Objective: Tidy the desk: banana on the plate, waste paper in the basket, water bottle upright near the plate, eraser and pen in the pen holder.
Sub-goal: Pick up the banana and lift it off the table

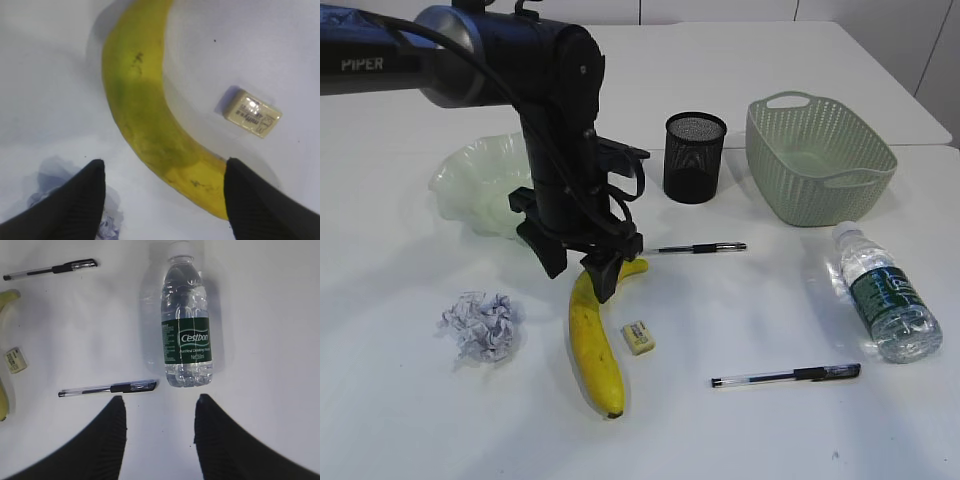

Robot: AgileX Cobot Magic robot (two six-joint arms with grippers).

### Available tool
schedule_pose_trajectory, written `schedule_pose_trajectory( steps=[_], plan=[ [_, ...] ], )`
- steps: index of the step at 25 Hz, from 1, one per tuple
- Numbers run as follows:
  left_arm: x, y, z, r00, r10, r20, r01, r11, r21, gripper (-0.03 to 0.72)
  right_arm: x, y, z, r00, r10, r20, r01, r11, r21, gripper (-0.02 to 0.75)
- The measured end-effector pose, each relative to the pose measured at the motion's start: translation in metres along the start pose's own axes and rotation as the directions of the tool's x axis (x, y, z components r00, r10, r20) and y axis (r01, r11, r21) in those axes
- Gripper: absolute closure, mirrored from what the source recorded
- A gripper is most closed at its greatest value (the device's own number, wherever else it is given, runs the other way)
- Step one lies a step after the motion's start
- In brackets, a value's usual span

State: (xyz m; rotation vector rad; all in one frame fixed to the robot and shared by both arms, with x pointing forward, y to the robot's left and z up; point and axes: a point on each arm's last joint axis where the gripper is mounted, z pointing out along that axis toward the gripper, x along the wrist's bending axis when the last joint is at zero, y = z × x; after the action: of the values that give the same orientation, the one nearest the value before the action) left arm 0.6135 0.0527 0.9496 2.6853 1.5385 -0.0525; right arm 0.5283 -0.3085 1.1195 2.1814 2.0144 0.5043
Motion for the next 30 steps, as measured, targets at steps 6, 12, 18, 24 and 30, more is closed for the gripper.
schedule_pose_trajectory(
  steps=[6, 12, 18, 24, 30],
  plan=[
    [-0.001, 0.001, 0.011, 1.0, -0.007, 0.013, 0.006, 1.0, 0.02, 0.167, 0.0, 0.0, 0.0, 1.0, -0.002, -0.001, 0.002, 1.0, 0.0, 0.4],
    [-0.001, 0.002, 0.017, 1.0, -0.008, 0.015, 0.008, 0.999, 0.034, 0.168, 0.0, 0.0, 0.001, 1.0, -0.001, -0.002, 0.001, 1.0, 0.001, 0.4],
    [0.0, 0.002, 0.026, 1.0, -0.01, 0.013, 0.009, 0.999, 0.053, 0.169, 0.0, 0.0, 0.001, 1.0, -0.001, -0.002, 0.001, 1.0, 0.001, 0.4],
    [0.0, 0.003, 0.037, 1.0, -0.011, 0.013, 0.01, 0.997, 0.074, 0.171, 0.0, 0.0, 0.001, 1.0, -0.001, -0.002, 0.001, 1.0, 0.001, 0.4],
    [0.0, 0.003, 0.041, 1.0, -0.013, 0.014, 0.012, 0.997, 0.082, 0.183, 0.0, 0.0, 0.001, 1.0, -0.003, -0.002, 0.003, 1.0, 0.001, 0.4]
  ],
)
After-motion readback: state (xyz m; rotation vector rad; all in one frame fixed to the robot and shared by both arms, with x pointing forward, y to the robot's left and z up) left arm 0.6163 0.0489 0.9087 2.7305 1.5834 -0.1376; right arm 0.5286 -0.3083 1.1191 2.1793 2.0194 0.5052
